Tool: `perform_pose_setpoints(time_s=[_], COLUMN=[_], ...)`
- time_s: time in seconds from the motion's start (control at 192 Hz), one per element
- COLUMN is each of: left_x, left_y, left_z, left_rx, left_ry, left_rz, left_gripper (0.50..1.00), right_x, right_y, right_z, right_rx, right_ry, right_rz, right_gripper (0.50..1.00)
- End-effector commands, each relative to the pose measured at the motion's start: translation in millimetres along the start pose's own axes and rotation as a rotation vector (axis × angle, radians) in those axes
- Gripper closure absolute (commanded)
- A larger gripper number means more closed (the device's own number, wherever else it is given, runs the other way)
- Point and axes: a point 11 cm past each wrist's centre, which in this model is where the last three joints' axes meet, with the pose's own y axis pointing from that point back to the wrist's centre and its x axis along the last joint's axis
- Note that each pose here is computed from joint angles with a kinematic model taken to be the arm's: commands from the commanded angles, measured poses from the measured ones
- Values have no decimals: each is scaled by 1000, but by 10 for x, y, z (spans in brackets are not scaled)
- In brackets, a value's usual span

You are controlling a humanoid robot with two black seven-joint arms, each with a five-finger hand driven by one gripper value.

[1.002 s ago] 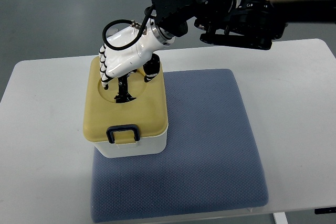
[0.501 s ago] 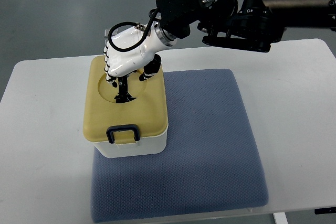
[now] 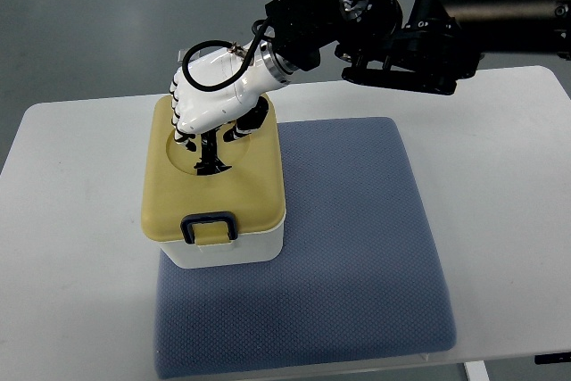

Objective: Open white storage box with right hand
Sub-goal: 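Lift the yellow lid off the white box with the right hand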

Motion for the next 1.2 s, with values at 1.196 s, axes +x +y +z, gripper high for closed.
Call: perform_pose_setpoints(time_s=[1.196], left_x=[0], left_y=[0], left_z=[1], left_rx=[-1], left_ry=[0], left_rz=[0], left_gripper=[500], right_x=[715], right_y=[286], right_z=[254], right_rx=[-86], right_ry=[103], right_rz=[167], right_gripper=[1000])
